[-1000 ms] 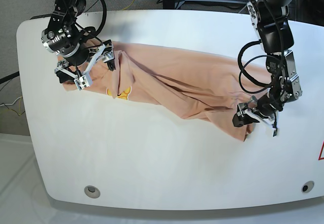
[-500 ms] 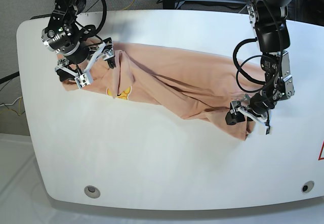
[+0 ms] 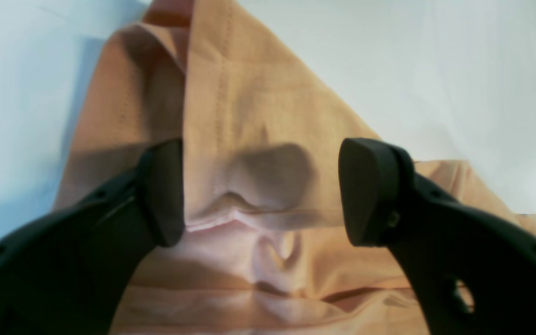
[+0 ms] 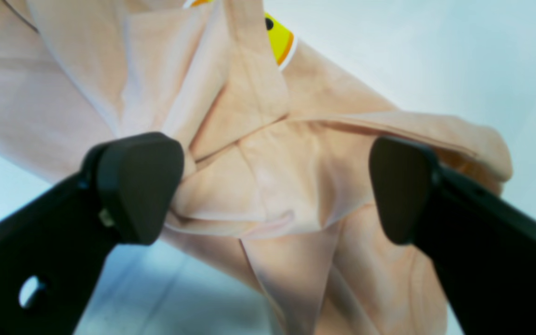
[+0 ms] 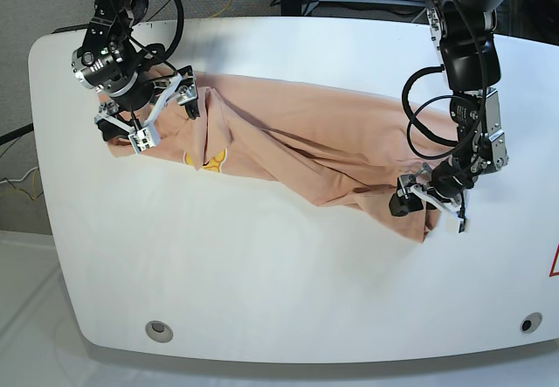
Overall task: Fold the T-shirt properly
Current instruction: 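Close the left gripper on the shirt's folded edge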
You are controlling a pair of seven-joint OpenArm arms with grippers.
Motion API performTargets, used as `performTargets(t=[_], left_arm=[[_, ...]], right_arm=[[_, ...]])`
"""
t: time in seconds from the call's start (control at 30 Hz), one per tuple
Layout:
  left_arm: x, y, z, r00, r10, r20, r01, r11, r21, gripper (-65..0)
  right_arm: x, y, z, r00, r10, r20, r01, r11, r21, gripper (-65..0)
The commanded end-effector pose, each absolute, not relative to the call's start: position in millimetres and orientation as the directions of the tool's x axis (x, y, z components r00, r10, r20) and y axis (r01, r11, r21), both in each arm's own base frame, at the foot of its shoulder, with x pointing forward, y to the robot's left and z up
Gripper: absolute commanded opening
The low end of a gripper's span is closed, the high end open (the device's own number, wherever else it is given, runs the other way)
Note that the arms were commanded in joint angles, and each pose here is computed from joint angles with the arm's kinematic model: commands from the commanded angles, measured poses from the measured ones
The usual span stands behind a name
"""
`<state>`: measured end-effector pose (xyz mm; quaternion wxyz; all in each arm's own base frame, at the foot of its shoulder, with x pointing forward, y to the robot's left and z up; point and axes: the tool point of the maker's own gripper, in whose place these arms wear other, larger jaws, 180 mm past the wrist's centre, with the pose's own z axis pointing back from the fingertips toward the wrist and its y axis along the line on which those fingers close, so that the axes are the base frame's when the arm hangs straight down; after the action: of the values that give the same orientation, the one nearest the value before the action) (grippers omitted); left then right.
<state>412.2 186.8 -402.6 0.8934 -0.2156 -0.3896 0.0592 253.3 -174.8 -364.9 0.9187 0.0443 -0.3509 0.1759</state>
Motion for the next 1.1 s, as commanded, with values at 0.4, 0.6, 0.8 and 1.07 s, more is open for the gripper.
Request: performTargets(t=[0.4,0.6,0.8,1.07], left_arm=[[424,192,-385,0.655,0.277,0.703,0.079,0.901,-0.428,-63.3],[424,193,-385,0.654,0.277,0.704,0.077,0.901,-0.427,-63.6],[424,195,-384,0.652,0.275,0.706,0.078,0.903,-0.423,-63.6],[424,210,-380,0.647,0.259,0.718,0.073,0.916,-0.396,-63.6]], right_arm=[[259,-175,-355,0.664,0.292,0.689,-0.357,0.933,-0.051,0.0],[259,-175,-355,0.664,0.292,0.689,-0.357,0.933,-0.051,0.0],[259,-174,-356,0.664,0.290,0.690,-0.356,0.933,-0.049,0.0],[259,-174,-356,0.664,0.288,0.690,-0.356,0.933,-0.047,0.0]])
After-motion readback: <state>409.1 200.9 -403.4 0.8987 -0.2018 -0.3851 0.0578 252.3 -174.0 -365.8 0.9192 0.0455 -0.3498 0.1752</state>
